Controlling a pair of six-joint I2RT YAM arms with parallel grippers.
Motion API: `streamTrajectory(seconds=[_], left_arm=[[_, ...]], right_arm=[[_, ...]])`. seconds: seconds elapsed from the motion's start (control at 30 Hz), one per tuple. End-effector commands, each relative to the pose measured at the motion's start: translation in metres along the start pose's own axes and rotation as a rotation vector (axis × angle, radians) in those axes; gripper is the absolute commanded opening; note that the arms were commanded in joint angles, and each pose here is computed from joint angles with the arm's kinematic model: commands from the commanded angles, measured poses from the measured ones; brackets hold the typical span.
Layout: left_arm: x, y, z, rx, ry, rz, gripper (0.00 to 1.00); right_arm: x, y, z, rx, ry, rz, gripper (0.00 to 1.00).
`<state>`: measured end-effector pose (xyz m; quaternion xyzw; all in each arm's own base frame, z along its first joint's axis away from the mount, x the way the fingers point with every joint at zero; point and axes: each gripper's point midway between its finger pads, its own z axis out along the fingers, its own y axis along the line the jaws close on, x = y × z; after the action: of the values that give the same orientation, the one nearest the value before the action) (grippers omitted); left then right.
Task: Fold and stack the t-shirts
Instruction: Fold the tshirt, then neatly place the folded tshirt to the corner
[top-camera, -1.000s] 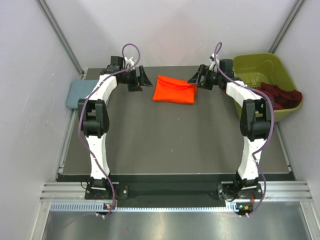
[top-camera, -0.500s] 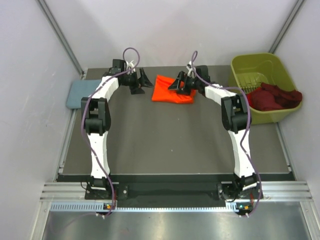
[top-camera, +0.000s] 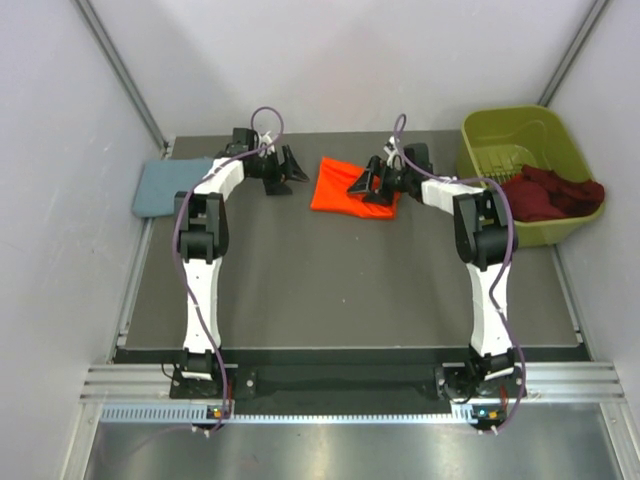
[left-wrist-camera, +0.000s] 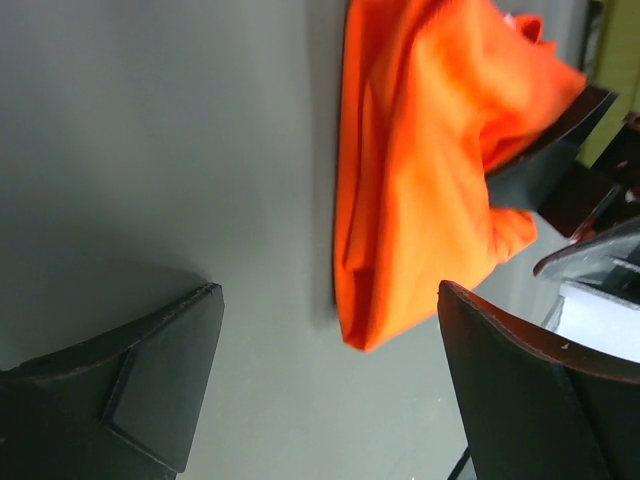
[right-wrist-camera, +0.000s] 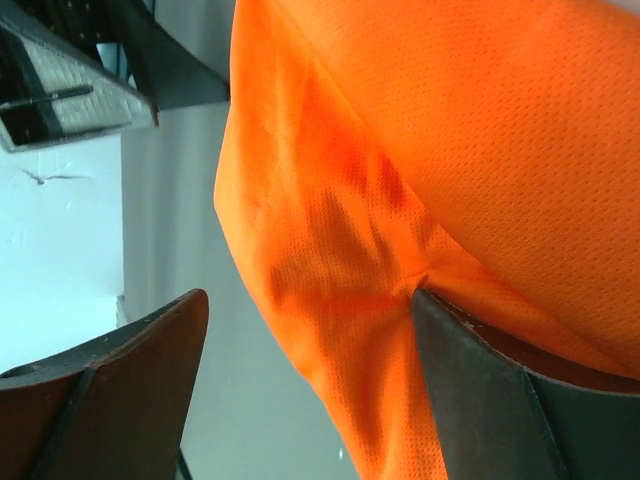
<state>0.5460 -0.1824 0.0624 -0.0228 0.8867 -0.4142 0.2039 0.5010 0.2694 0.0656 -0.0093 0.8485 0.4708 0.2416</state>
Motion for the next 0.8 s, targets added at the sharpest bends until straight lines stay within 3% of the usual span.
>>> streamTrajectory(seconds=[0.0, 0.3, 0.53, 0.6, 0.63, 0.7, 0.73, 0.77], left_arm=[[0.005, 0.002, 0.024, 0.037, 0.012, 0.005, 0.93], [0.057, -0.037, 0.08, 0.171, 0.149, -0.015, 0.87], [0.072, -0.044, 0.101, 0.217, 0.184, -0.03, 0.8], [0.073, -0.043, 0.102, 0.209, 0.183, -0.031, 0.69], [0.074, -0.043, 0.101, 0.209, 0.184, -0.029, 0.55], [0.074, -0.04, 0.101, 0.187, 0.182, -0.037, 0.41], [0.073, -0.042, 0.098, 0.182, 0.179, -0.03, 0.28], [0.071, -0.042, 0.096, 0.174, 0.173, -0.034, 0.25]], right_arm=[[0.009, -0.001, -0.024, 0.024, 0.027, 0.014, 0.83], [0.008, -0.001, -0.032, 0.031, 0.026, 0.004, 0.83], [0.009, 0.002, -0.038, 0.026, 0.026, 0.003, 0.83], [0.012, 0.001, -0.04, 0.029, 0.026, 0.004, 0.83], [0.012, 0.0, -0.041, 0.031, 0.027, 0.007, 0.83], [0.011, -0.001, -0.043, 0.036, 0.022, 0.008, 0.84], [0.01, -0.001, -0.045, 0.037, 0.017, 0.007, 0.83], [0.009, -0.001, -0.045, 0.037, 0.015, 0.008, 0.84]])
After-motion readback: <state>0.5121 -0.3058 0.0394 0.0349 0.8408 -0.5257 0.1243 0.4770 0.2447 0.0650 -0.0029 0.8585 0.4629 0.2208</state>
